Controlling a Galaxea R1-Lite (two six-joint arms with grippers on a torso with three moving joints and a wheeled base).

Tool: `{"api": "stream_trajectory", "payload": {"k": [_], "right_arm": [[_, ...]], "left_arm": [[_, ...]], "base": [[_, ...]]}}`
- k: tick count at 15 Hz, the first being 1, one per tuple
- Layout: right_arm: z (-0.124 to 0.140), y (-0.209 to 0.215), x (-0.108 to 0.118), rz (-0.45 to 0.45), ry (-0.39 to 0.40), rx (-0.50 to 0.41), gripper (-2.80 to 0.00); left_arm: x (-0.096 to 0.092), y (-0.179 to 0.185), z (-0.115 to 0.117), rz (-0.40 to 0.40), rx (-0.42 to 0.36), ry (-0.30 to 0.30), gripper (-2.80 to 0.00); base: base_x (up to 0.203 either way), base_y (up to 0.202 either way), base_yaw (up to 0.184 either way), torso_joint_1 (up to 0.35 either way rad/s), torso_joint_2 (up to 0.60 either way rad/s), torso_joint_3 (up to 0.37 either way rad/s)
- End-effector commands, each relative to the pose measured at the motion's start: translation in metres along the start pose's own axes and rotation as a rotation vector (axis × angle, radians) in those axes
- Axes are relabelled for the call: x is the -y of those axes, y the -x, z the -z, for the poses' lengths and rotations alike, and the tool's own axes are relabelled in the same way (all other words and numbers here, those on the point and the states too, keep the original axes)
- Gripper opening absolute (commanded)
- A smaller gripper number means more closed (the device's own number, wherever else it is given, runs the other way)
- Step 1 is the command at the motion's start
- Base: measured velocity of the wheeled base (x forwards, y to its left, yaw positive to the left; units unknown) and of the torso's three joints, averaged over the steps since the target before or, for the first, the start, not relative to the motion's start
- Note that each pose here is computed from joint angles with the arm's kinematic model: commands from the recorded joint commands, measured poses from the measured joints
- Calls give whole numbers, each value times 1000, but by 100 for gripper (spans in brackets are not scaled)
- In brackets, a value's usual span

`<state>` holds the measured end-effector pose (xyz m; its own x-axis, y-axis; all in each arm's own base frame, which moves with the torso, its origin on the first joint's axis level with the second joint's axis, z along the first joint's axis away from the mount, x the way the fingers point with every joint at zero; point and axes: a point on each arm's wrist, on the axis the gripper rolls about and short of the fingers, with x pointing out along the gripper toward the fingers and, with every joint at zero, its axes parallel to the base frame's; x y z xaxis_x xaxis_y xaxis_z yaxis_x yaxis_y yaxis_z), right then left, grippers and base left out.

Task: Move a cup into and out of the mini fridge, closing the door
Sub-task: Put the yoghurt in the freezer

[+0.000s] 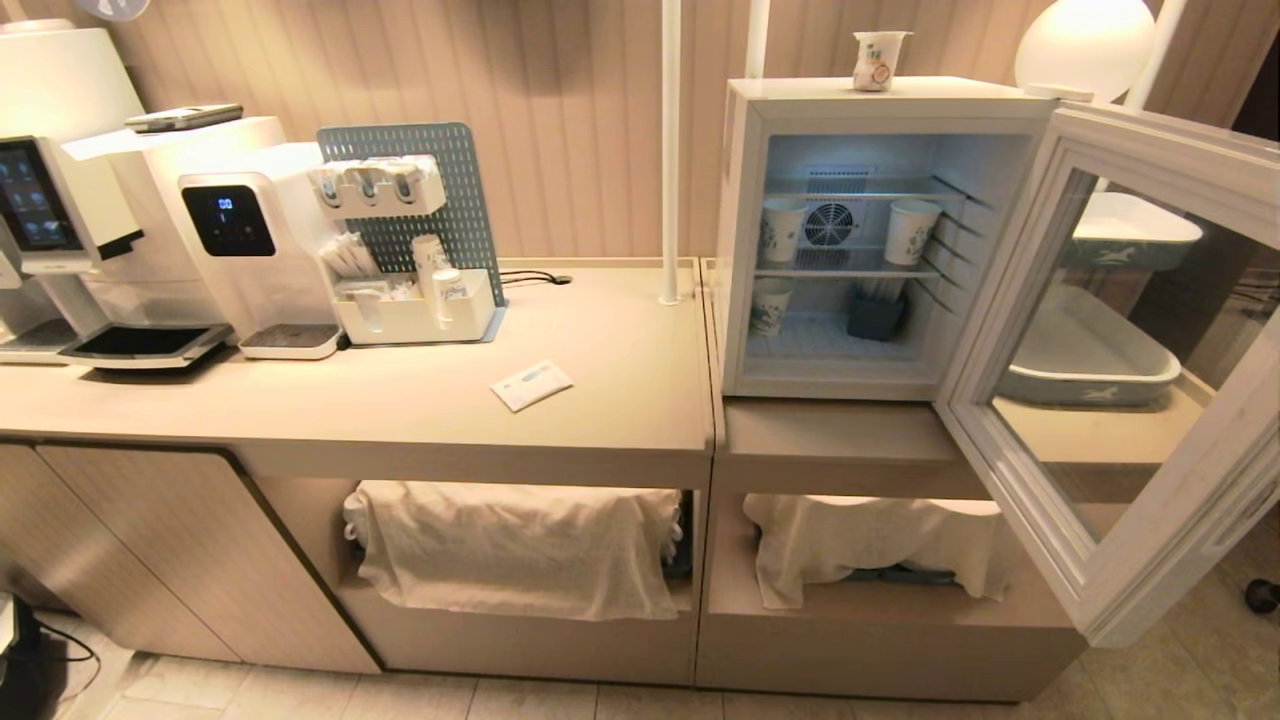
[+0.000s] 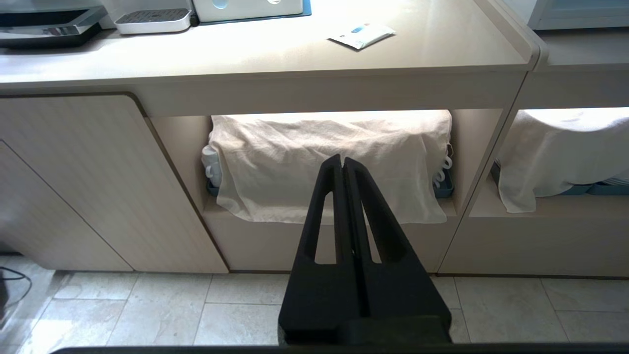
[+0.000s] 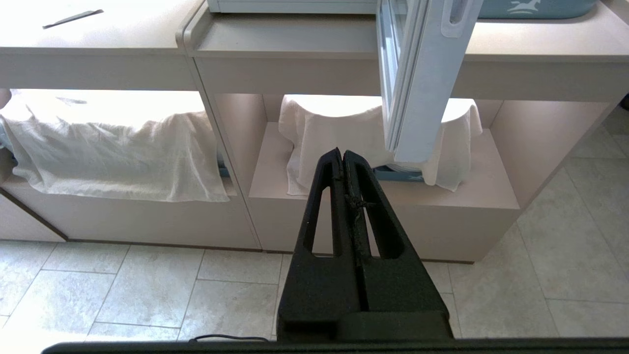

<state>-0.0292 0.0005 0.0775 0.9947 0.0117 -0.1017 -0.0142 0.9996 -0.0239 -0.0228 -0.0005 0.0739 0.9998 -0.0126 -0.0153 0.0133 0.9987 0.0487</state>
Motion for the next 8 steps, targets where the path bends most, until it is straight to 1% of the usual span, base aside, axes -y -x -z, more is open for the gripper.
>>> {"api": "stream_trajectory", "payload": {"k": [1, 5, 7, 8], "right_arm": [[0, 0, 0, -1, 0, -1, -280], [0, 0, 0, -1, 0, -1, -280], [0, 0, 0, -1, 0, -1, -280], [0, 0, 0, -1, 0, -1, -280]], "left_arm": [[0, 0, 0, 0, -2, -2, -280], [0, 0, 0, 0, -2, -3, -280], [0, 0, 0, 0, -2, -5, -280], [0, 0, 0, 0, -2, -5, -280]], "base": [[0, 0, 0, 0, 0, 0], [1, 9, 5, 1, 1, 1], [1, 99, -12, 3, 3, 2], [0, 196, 2, 3, 2, 2]]}}
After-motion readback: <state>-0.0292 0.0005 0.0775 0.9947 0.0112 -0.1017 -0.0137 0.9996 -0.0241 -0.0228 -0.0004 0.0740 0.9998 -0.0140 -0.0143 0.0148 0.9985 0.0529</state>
